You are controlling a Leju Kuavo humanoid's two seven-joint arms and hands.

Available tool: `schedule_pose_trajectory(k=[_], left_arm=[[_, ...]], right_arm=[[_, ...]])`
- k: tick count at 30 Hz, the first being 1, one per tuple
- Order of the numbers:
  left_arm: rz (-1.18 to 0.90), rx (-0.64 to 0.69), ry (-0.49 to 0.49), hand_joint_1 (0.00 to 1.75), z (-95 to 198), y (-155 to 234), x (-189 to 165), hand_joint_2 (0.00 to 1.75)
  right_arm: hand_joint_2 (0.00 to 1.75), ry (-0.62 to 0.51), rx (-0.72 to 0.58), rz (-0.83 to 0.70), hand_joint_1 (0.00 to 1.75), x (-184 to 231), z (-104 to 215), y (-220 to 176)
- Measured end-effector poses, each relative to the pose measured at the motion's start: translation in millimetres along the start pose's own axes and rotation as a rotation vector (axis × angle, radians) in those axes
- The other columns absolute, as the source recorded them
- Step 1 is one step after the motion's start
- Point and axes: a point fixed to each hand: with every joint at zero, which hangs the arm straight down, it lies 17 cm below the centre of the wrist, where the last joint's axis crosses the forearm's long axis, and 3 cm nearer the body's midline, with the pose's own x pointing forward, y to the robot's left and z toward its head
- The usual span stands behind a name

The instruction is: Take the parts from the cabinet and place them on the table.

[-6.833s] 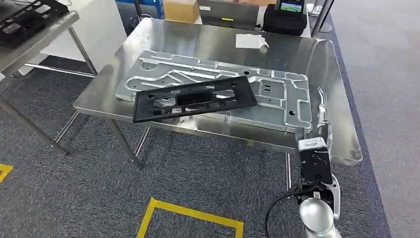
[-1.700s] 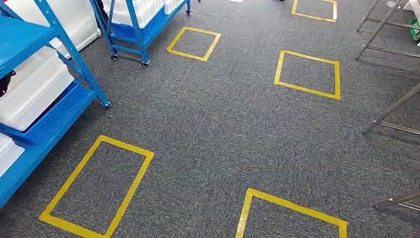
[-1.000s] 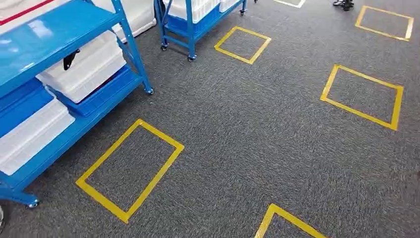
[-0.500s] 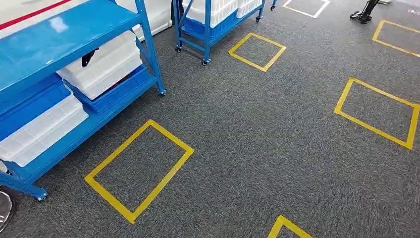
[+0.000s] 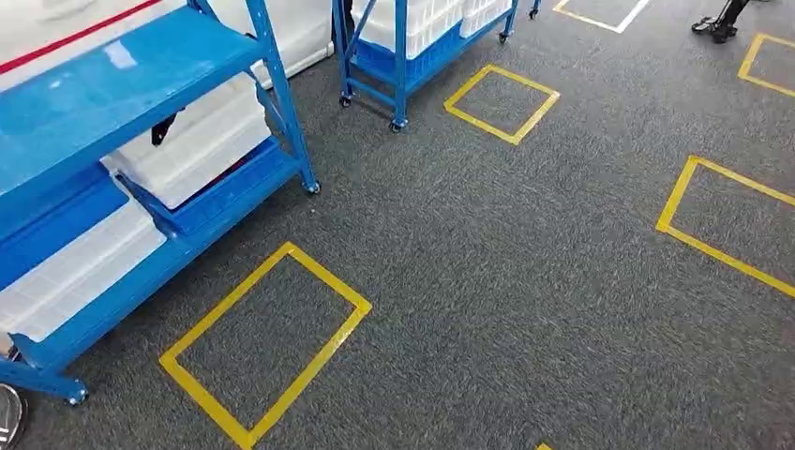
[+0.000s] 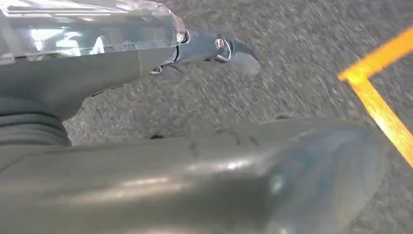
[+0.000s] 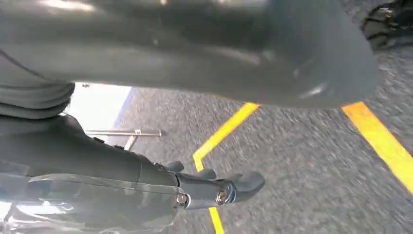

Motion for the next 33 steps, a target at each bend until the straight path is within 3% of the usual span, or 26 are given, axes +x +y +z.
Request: schedule_pose_trajectory(k=[33], left_arm=[[-0.01, -0.01, 0.01, 0.0, 5, -11, -5, 0.0]], right_arm=[[0.0, 0.006, 0.019, 0.079, 0.0, 0, 1, 8]])
